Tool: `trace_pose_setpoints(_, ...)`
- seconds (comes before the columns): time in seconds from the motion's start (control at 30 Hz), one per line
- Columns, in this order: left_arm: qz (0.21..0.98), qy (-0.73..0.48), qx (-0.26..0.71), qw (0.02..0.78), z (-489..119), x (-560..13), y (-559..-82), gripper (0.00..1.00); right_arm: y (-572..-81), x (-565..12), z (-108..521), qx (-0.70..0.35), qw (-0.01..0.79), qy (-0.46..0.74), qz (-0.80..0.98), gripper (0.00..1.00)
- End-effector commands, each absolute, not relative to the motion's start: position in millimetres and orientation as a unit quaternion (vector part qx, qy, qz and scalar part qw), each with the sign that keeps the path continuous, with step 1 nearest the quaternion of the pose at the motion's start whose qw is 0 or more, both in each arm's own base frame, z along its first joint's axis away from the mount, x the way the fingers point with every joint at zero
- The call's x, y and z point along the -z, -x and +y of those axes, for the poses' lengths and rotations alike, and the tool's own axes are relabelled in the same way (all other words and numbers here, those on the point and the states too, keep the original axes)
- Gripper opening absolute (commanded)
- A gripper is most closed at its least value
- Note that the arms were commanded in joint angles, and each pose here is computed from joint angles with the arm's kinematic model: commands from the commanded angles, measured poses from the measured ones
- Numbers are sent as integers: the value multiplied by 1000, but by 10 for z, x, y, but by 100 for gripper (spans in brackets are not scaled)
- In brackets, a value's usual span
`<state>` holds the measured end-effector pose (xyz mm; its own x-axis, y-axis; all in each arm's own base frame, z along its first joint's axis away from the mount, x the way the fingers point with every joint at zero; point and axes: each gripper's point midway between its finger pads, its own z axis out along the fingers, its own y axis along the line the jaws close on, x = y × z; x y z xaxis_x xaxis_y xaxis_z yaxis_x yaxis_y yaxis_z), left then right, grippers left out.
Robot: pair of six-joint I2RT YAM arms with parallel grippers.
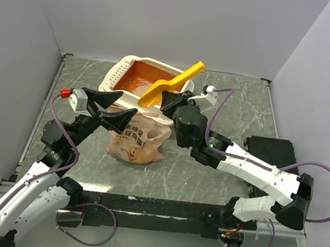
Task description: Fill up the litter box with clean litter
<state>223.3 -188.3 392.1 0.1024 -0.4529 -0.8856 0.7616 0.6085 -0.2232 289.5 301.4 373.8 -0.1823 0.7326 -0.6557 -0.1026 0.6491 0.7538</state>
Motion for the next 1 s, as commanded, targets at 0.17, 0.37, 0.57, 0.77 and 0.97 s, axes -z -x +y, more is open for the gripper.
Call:
trace_pose_setpoints(0.17,501,-148,415,745,-1875,-4008,-2219,97,-2865,-4109,3260,-428,581,-231,653,0)
trace_pose_setpoints(0.37,505,-143,411,746,-1860,-3966,-2239,96,-2797,-4138,3330,-445,577,-220,648,0)
trace_pose_setpoints(0.57,504,-143,409,747,-1863,-3973,-2240,96,-2734,-4153,3398,-454,573,-212,648,0)
trace_pose_setpoints(0.77,506,-141,406,748,-1860,-3963,-2262,95,-2681,-4175,3439,-462,571,-206,647,0)
trace_pose_setpoints(0.97,506,-144,408,746,-1880,-3961,-2271,86,-2615,-4143,3471,-471,567,-200,646,0)
